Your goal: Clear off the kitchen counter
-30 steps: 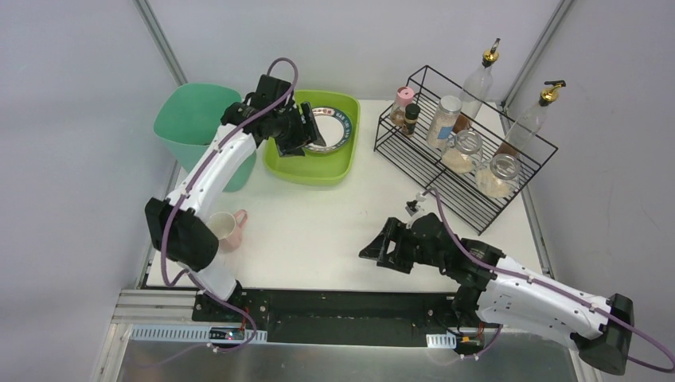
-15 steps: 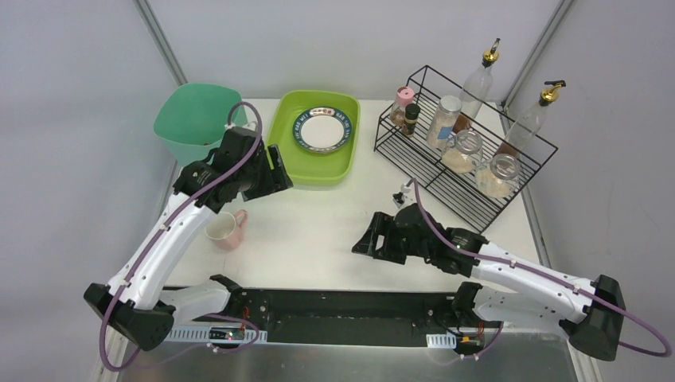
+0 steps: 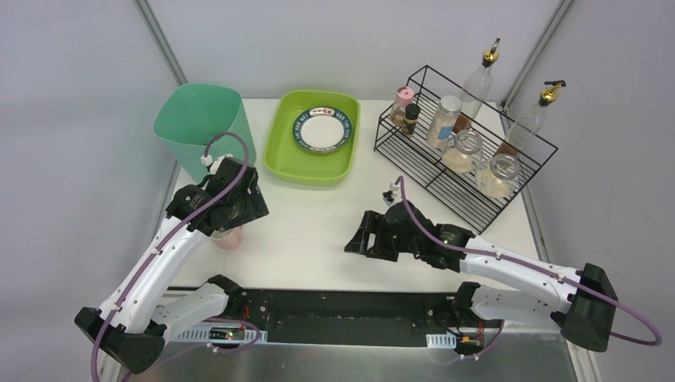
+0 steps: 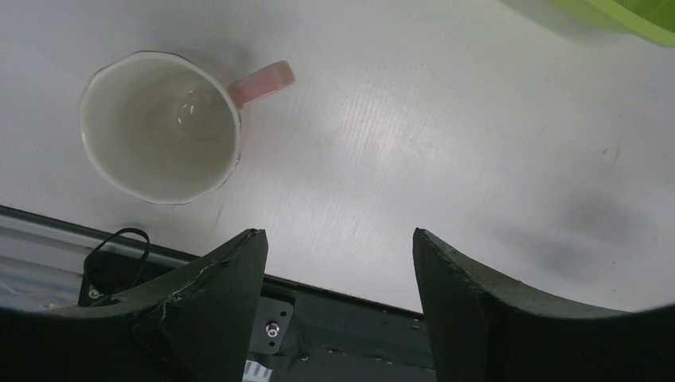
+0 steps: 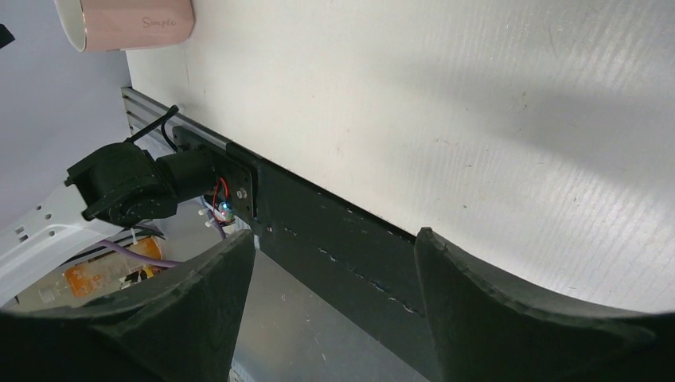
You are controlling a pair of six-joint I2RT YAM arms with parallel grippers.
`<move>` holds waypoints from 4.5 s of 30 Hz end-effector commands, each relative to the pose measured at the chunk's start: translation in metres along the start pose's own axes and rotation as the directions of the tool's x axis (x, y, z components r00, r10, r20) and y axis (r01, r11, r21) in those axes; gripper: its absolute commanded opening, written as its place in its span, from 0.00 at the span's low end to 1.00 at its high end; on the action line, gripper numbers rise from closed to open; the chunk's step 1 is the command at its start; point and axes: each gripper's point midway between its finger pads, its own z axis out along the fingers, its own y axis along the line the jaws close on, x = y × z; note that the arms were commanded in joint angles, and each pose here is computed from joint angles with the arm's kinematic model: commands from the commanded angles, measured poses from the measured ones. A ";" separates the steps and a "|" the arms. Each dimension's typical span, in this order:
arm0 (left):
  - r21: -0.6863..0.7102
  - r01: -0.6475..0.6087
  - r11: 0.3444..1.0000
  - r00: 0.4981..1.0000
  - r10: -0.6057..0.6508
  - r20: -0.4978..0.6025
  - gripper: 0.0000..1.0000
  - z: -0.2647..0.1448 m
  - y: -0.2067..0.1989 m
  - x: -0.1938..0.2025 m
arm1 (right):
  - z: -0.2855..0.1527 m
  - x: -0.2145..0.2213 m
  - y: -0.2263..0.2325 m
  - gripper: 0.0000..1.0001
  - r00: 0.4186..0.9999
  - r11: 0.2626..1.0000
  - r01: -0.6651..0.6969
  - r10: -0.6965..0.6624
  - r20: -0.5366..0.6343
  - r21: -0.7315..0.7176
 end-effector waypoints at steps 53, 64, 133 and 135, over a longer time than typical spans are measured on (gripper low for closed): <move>-0.200 -0.041 0.979 0.976 -0.004 -0.220 0.33 0.072 0.054 0.026 | 0.026 0.011 -0.002 0.78 0.998 0.998 -0.051 0.050 -0.037 -0.040; -0.193 -0.048 0.980 0.973 0.002 -0.230 0.28 0.073 0.053 0.028 | 0.023 0.011 -0.002 0.77 0.998 0.997 -0.064 0.062 -0.032 -0.051; 0.225 -0.301 0.927 0.952 0.304 0.023 0.00 0.040 -0.180 -0.147 | 0.008 0.020 -0.026 0.78 0.996 0.994 -0.088 0.088 0.001 -0.071; 0.211 -0.329 0.920 0.943 0.331 0.028 0.00 0.049 -0.183 -0.151 | 0.007 0.020 -0.028 0.78 0.996 0.994 -0.088 0.089 0.006 -0.070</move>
